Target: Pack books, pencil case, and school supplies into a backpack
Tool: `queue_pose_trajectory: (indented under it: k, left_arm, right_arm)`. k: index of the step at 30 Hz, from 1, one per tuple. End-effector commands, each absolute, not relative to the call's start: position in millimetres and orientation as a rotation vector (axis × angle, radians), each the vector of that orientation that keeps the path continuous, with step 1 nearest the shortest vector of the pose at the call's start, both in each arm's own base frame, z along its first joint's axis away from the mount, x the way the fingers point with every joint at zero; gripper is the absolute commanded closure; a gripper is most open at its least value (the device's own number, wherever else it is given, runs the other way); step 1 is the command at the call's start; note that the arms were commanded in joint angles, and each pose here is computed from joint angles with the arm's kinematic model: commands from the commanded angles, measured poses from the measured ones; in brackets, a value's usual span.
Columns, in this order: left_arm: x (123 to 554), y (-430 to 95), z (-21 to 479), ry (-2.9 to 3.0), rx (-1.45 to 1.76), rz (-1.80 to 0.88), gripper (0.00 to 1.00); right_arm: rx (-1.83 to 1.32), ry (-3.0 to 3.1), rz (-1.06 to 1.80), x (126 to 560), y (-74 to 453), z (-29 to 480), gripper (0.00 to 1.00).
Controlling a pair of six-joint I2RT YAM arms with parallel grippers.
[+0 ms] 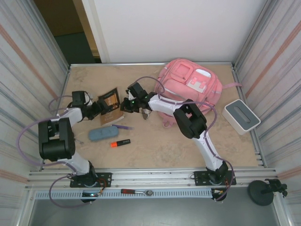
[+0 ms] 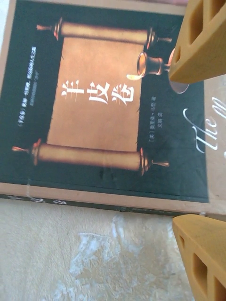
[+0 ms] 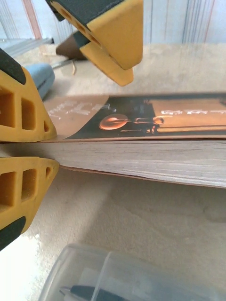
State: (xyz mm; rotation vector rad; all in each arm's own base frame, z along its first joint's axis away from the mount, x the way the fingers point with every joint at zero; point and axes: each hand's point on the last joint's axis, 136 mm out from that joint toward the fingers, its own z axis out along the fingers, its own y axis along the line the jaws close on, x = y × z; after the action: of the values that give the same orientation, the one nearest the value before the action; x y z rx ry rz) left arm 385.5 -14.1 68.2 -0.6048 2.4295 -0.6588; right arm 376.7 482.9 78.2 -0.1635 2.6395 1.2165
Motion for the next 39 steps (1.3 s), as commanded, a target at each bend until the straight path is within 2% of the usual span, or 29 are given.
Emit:
queue_pose_trajectory:
  k: [1,12,18,22,26,29,35,39]
  left_arm:
    - [391.2,-14.6,106.0,2.253,-0.627,-0.805,0.25]
    - [383.8,-33.6,143.7,2.072,-0.643,-1.074,0.18]
    - [386.5,-63.2,147.7,2.023,-0.627,-1.330,0.16]
    - [390.4,-85.4,147.3,2.043,-0.583,-1.392,0.11]
    - [394.6,-106.2,147.4,2.058,-0.540,-1.439,0.11]
    - [396.6,-120.6,152.8,2.055,-0.499,-1.472,0.16]
    - [397.3,-131.4,165.4,2.035,-0.453,-1.480,0.44]
    - [394.2,-134.2,171.4,2.033,-0.423,-1.476,0.57]
  right_arm:
    - [-0.188,2.427,1.402,392.2,481.6,165.7,1.00]
    - [-0.146,2.274,1.566,404.4,448.3,227.7,1.00]
    - [-0.124,2.218,1.611,403.8,431.6,246.3,1.00]
    - [-0.119,2.192,1.641,400.8,426.0,254.9,1.00]
    - [-0.115,2.182,1.658,395.4,422.3,257.1,1.00]
    - [-0.103,2.188,1.657,392.3,419.1,252.5,1.00]
    - [-0.059,2.224,1.590,394.8,403.3,229.7,1.00]
    - [-0.043,2.248,1.539,395.8,394.8,216.2,1.00]
